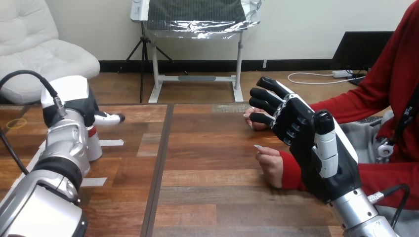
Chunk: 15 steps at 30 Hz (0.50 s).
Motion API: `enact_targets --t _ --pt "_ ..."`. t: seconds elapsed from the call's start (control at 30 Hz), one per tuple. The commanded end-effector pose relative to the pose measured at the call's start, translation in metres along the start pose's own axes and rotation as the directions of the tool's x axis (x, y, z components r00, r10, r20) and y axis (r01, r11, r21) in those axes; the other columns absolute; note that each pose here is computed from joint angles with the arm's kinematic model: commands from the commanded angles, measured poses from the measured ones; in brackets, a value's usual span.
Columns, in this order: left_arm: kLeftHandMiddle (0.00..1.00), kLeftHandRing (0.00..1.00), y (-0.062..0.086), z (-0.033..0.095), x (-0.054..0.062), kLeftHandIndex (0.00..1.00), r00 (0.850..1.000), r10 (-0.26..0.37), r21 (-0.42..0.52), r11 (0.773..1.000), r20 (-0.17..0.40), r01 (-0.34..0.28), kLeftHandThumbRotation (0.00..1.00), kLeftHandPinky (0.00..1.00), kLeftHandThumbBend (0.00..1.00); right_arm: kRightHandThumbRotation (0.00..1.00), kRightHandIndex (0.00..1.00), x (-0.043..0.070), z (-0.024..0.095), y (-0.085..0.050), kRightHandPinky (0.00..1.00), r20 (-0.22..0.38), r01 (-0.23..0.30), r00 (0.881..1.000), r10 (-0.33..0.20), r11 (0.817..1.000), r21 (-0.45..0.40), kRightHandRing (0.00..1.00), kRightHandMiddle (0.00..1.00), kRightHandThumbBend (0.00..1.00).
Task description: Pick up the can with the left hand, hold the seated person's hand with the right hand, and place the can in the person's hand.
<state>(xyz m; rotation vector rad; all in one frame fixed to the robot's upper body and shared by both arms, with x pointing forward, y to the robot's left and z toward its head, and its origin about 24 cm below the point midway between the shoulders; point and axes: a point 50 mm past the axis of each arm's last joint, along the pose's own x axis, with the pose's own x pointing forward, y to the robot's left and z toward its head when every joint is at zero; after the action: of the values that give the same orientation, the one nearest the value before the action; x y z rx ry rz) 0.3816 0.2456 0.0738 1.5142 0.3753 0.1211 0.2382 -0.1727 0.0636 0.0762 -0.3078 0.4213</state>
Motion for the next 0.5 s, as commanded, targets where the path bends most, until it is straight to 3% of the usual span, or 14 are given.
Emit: enact_targets --t 0.0,0.17,0.47 --pt "0.50 0.43 0.0286 0.0088 0.0042 0.50 0.989 0.142 -0.073 0.988 0.035 -0.139 0.59 0.30 0.69 1.00 0.89 0.0150 0.0136 -0.0037 0.84 0.078 -0.005 0.997 0.007 1.000 -0.026 0.89 0.87 0.85" --pt "0.55 0.49 0.0301 0.0088 0.0035 0.56 0.980 0.194 -0.120 0.975 0.036 -0.189 0.55 0.35 0.72 1.00 0.88 0.0149 0.0134 -0.0035 0.84 0.073 0.002 0.997 0.000 1.000 -0.026 0.88 0.87 0.86" --pt "0.75 0.70 0.0316 0.0081 0.0027 0.77 0.969 0.244 -0.174 0.957 0.043 -0.233 0.51 0.59 0.75 1.00 0.88 0.0148 0.0139 -0.0033 0.83 0.073 0.004 0.997 -0.002 1.000 -0.026 0.87 0.86 0.85"
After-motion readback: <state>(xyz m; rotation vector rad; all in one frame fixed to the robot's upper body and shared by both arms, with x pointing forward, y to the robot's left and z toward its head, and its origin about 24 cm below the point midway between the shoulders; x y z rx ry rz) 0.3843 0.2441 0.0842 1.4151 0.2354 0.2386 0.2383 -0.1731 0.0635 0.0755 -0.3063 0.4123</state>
